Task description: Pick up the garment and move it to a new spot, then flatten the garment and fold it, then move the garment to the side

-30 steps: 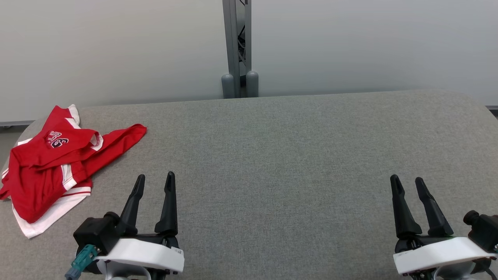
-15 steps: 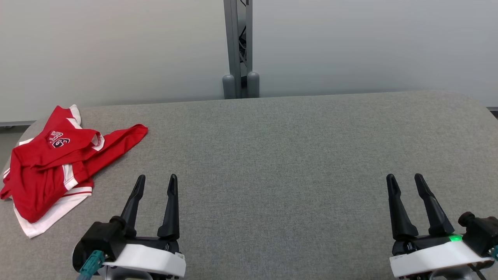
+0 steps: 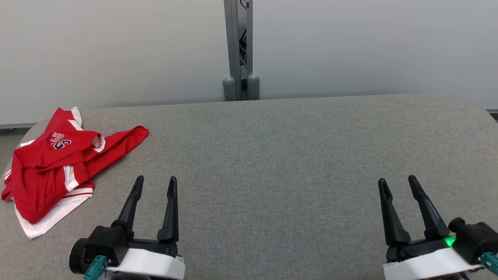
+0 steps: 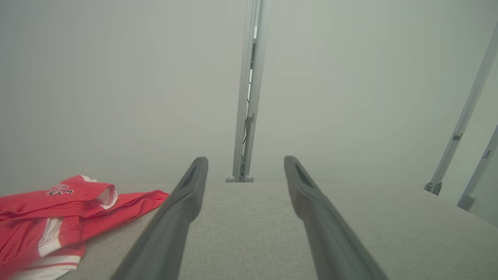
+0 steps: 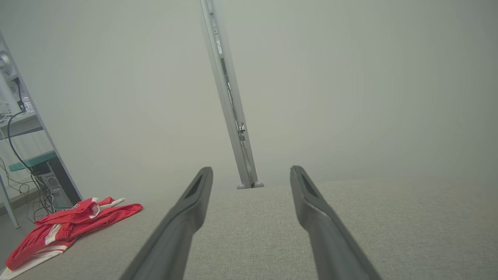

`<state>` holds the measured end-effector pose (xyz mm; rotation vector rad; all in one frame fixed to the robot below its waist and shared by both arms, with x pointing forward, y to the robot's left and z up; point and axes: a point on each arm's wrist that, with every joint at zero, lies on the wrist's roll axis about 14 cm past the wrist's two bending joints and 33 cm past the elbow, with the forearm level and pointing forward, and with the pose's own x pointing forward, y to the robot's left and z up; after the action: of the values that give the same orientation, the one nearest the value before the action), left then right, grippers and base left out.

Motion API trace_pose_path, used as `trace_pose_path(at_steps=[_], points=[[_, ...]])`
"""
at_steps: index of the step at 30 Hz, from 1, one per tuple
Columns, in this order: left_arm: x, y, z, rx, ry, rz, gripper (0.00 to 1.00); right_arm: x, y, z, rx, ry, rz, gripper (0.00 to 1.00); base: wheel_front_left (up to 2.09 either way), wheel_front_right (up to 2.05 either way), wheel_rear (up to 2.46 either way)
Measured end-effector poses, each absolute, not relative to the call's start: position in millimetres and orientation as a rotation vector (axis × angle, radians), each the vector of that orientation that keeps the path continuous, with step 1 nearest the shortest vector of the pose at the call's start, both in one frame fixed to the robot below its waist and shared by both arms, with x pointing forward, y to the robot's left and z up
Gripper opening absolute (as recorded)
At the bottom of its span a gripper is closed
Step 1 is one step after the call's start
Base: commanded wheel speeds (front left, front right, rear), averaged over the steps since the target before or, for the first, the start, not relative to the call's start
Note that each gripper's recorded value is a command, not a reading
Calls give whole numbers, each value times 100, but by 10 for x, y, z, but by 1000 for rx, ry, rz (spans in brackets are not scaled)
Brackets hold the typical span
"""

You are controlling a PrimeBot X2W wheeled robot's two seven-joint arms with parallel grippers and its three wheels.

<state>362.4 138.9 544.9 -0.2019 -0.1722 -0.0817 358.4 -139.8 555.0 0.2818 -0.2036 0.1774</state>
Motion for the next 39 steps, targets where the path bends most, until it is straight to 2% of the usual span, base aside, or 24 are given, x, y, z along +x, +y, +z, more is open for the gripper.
trace_pose_path(at_steps=[20,39], points=[[3557,1297,5422,-100,-187,-119,100,3493,-1272,5619,157,-251,220,100,0,0,0],[3515,1399,5360,-145,-167,-96,100,3514,-1233,5563,162,-232,233,100,0,0,0]])
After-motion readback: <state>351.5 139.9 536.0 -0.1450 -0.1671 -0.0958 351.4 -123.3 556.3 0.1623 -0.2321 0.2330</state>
